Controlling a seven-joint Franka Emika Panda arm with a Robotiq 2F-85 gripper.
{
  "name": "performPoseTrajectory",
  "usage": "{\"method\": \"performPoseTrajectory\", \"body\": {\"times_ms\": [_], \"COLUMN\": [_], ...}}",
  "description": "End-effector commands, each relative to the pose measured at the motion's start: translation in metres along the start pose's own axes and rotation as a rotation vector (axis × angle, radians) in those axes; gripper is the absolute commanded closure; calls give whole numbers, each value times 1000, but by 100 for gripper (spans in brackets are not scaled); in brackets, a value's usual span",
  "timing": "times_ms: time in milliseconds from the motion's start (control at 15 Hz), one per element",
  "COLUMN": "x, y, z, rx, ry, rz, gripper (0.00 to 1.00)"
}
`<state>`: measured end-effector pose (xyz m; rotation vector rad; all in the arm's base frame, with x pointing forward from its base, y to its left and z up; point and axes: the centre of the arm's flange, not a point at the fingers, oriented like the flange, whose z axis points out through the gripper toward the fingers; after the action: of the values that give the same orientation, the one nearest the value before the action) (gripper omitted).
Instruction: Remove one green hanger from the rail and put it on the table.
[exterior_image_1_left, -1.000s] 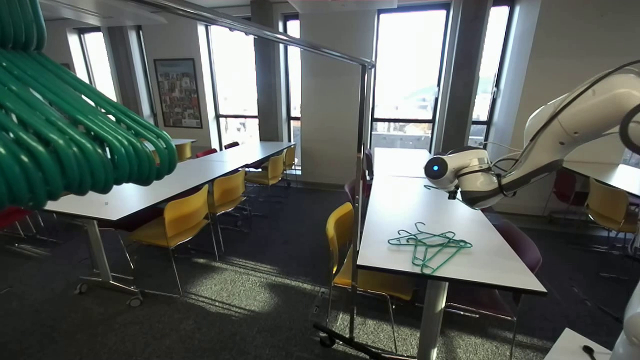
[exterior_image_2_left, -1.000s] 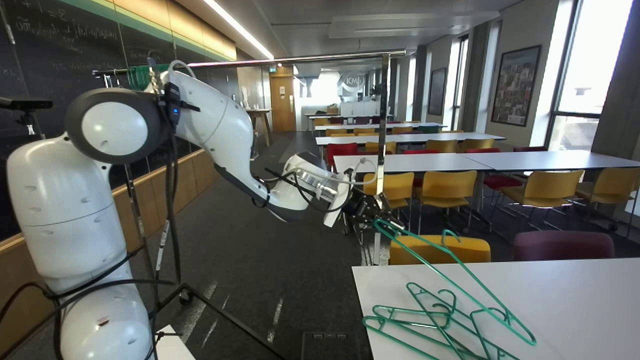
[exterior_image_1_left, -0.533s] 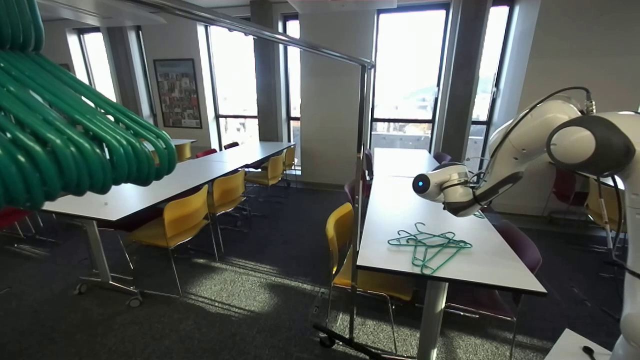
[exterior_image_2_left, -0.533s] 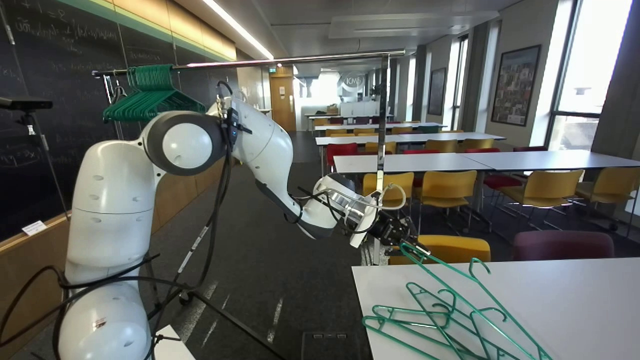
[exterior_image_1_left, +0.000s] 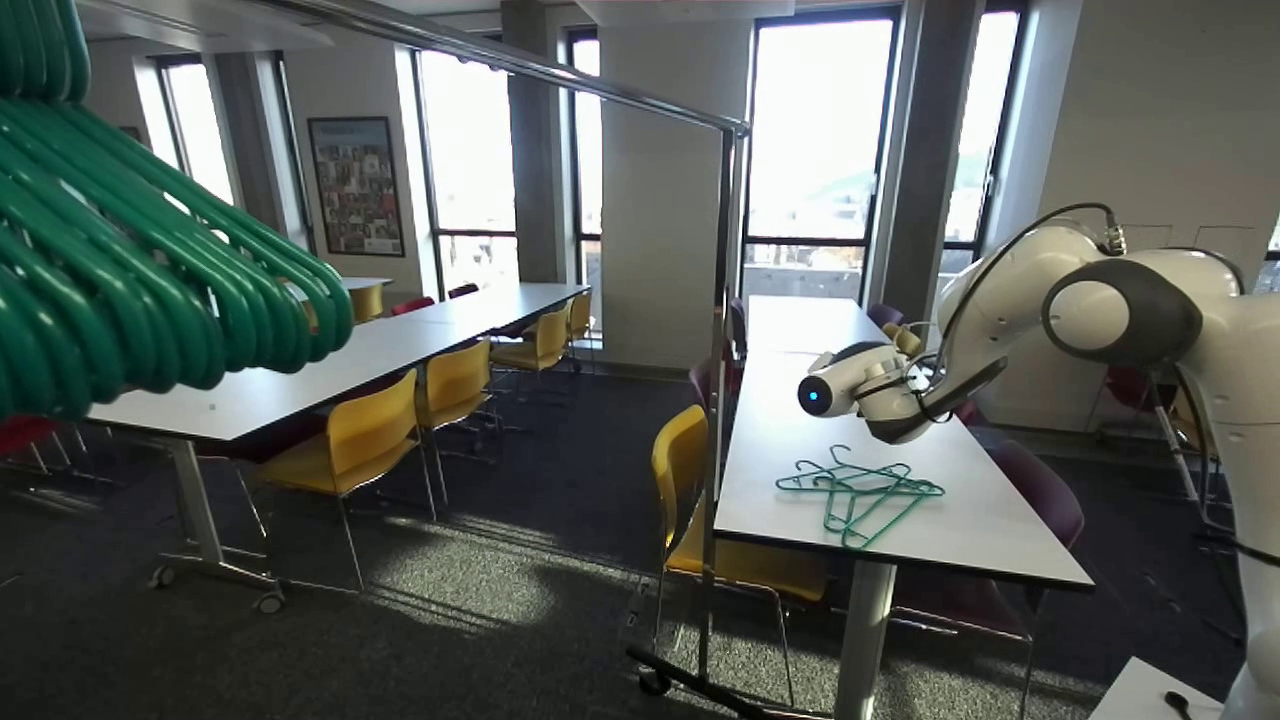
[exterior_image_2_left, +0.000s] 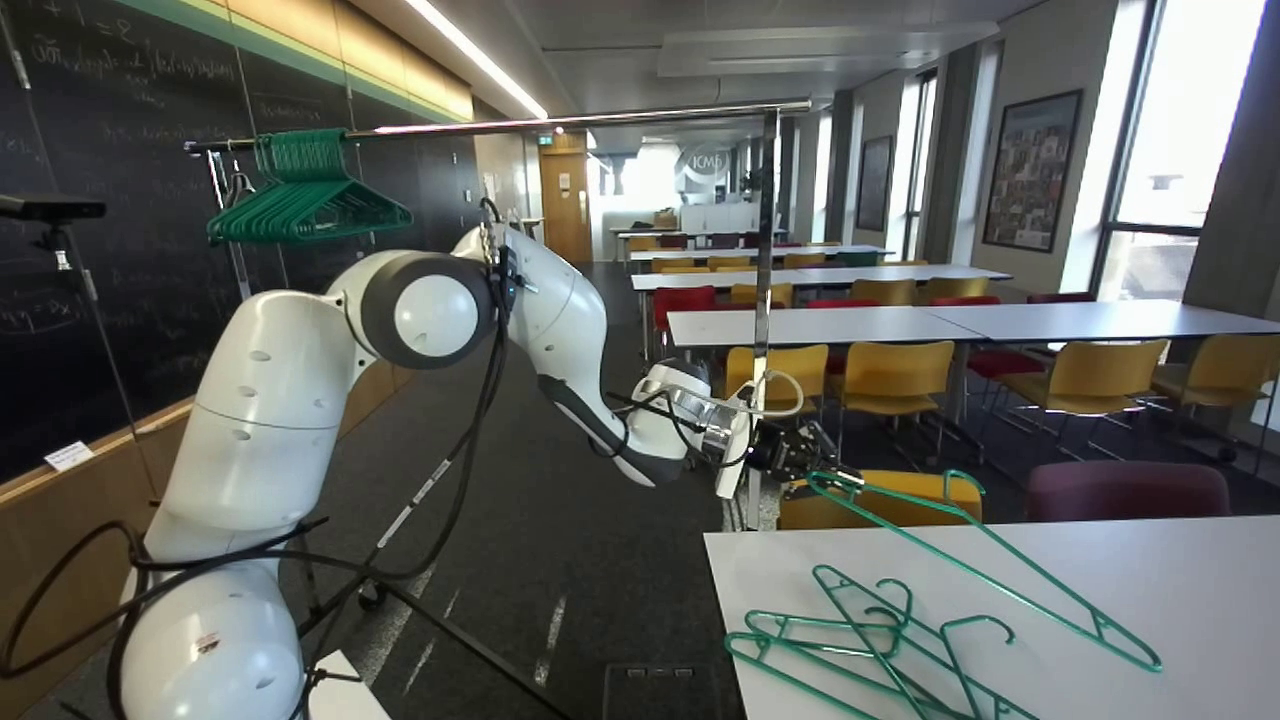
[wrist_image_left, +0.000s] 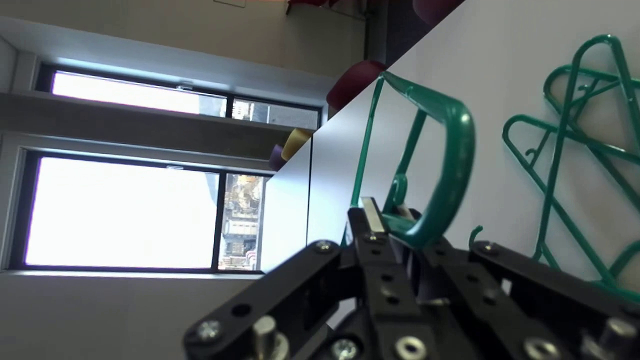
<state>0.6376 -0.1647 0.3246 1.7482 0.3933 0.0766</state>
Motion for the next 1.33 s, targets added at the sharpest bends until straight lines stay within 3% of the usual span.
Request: {"method": "performPoseTrajectory", "body": {"times_ms": [0,267,467,667,1267], "x": [14,23,29,31,42], "y": [-5,-20,-25,-24,-24], "z": [-13,-34,-40,-37,17], "rx": [70,348,437,425,255], "ry": [-6,0,7,-7,-90], "rz": [63,115,139,143,110], "gripper": [98,98,98,98,98]}}
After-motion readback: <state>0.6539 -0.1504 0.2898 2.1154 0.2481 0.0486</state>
